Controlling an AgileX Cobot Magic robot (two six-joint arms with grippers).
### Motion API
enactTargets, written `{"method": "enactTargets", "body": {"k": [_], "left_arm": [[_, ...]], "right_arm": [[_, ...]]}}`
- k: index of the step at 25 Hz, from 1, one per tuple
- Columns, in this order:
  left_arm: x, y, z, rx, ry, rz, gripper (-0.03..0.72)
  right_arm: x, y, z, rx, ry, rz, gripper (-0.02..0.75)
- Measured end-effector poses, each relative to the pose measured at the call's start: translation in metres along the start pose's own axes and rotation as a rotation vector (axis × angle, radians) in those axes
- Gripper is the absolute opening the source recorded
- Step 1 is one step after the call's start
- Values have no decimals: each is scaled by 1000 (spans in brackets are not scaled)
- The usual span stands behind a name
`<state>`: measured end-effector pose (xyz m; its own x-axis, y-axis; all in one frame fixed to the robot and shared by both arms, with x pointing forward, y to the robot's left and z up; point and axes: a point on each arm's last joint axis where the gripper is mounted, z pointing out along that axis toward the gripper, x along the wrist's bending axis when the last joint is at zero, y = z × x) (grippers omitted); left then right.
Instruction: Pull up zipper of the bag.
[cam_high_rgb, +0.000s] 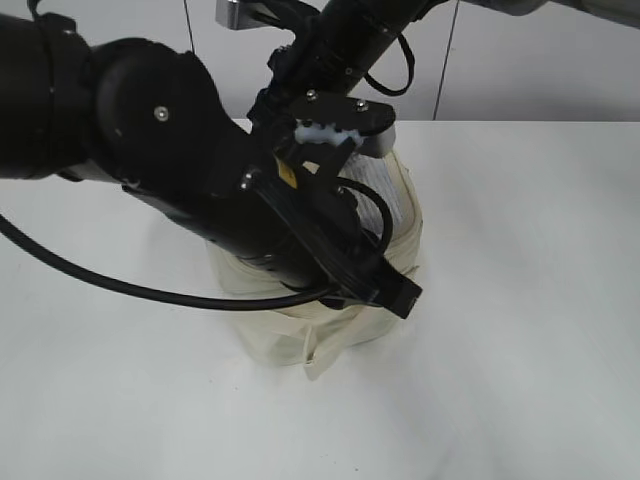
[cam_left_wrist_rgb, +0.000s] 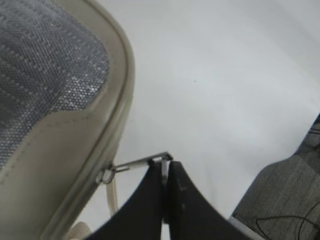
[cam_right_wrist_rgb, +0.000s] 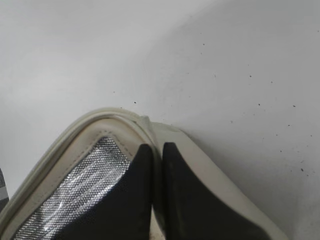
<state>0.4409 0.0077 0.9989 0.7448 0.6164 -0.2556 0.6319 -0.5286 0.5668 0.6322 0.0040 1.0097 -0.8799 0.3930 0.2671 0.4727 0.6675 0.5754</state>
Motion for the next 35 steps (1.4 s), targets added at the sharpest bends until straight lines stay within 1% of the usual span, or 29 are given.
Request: {"method": "enactTargets", "body": {"k": [5,7,8,10,12,14,15,18,19,21,23,26,29,32,35], "left_arm": [[-1,-5,-1,74,-6,24,4],[-1,-8,-3,108,-4,44,41],[-1,-9,-5,125,-3,59,78],[-2,-11,-10,149,6,91,179],[-2,-11,-18,158,16,122,291],[-1,-10,-26,156,42,144,348],[0,-9,-31,151,61,160,363],[4,-6,-50,127,119,185,378],[7,-5,-57,118,134,176,381],[16,-3,-70,99,163,140,382],[30,-1,-82,81,195,81,382],[53,0,-93,75,242,0,382],[75,1,-100,59,283,-64,382],[90,3,-106,41,308,-84,382],[98,11,-111,9,319,-83,382]], "right_arm": [[0,0,0,0,0,22,36],[0,1,0,-8,1,40,79],[0,2,0,-25,2,54,123],[1,7,-2,-64,13,78,244],[2,8,-2,-76,18,93,386],[1,8,-2,-69,10,114,476],[1,7,-3,-61,-2,127,503],[-3,7,-7,-34,-61,149,533],[-5,7,-9,-30,-83,158,537],[-10,6,-14,-19,-128,170,539],[-17,6,-20,-22,-149,191,540],[-31,0,-32,-16,-164,227,540],[-48,-12,-44,18,-163,284,540],[-61,-23,-56,51,-158,333,540],[-72,-31,-65,63,-165,370,540]]}}
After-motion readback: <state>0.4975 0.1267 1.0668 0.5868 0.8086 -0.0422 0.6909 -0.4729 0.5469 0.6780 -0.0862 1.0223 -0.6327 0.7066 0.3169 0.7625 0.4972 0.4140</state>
